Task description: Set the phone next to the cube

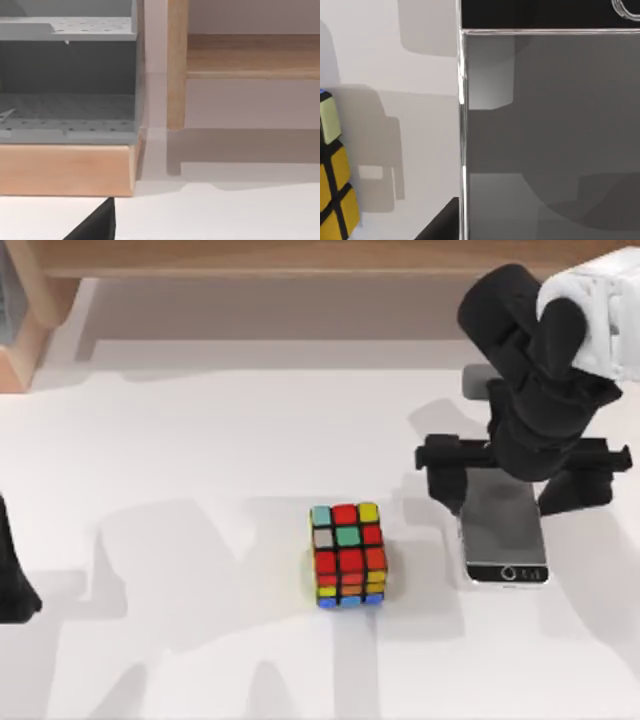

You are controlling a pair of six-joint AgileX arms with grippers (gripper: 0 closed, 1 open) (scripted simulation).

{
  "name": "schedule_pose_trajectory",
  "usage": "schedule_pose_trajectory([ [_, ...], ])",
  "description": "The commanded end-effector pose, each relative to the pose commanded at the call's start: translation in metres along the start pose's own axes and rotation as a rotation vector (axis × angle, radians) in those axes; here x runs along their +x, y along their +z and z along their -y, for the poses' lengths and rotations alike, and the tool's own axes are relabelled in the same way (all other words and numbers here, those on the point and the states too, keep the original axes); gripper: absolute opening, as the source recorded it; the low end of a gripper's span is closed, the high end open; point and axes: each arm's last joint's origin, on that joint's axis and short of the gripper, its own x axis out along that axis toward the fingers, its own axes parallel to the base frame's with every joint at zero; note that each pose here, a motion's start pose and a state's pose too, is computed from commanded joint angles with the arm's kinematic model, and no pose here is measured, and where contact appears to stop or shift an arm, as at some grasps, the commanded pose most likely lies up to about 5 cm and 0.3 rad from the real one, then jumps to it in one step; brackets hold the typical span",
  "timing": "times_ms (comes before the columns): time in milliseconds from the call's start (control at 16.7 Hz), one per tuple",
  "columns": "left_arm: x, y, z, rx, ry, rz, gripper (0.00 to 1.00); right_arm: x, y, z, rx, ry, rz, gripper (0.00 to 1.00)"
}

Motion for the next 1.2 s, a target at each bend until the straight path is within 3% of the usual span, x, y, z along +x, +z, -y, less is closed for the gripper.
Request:
schedule_pose_trajectory([
  [780, 0.000, 0.000, 0.000, 0.000, 0.000, 0.000, 1.00, 0.050, -0.009, 0.004, -0.002, -0.044, -0.080, 0.00],
  [1020, 0.000, 0.000, 0.000, 0.000, 0.000, 0.000, 1.00, 0.050, -0.009, 0.004, -0.002, -0.044, -0.080, 0.00],
  [1200, 0.000, 0.000, 0.000, 0.000, 0.000, 0.000, 1.00, 0.050, -0.009, 0.004, -0.002, -0.044, -0.080, 0.23],
])
